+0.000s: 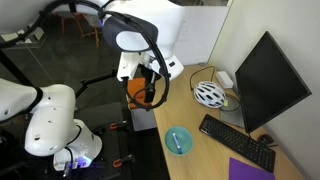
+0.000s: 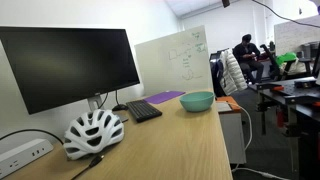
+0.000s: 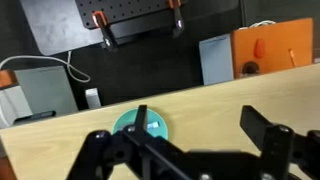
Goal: Pick the marker from the bowl and put it on the table
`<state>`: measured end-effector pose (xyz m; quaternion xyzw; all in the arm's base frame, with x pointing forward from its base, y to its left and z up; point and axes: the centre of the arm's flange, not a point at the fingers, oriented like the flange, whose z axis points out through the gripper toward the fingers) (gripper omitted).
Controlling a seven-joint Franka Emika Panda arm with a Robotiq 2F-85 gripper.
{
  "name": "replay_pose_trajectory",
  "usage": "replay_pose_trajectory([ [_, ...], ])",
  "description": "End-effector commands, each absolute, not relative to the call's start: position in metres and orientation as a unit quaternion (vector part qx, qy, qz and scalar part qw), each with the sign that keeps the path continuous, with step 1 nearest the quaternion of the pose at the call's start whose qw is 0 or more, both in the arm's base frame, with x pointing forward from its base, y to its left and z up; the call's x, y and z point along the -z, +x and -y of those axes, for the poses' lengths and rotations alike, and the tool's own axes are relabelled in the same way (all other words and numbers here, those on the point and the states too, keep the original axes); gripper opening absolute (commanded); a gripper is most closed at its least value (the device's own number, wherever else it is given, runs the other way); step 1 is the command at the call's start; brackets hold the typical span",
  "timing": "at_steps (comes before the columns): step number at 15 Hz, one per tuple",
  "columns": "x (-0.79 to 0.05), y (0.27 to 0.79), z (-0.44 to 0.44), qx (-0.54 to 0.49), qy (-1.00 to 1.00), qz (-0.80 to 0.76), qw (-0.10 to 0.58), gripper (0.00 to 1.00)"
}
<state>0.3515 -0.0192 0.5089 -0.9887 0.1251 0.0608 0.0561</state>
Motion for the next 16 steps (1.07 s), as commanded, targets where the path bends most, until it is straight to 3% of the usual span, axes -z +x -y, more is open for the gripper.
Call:
replay_pose_trajectory([
  [1, -0.509, 0.351, 0.019, -0.061, -0.989, -0.125, 0.056, 1.0],
  [8, -0.509, 0.351, 0.019, -0.061, -0.989, -0.125, 0.056, 1.0],
  [10, -0.495, 0.363, 0.012, -0.026, -0.979, -0.201, 0.022, 1.0],
  [16, -0.412, 0.414, 0.017, 0.041, -0.938, -0.343, 0.014, 1.0],
])
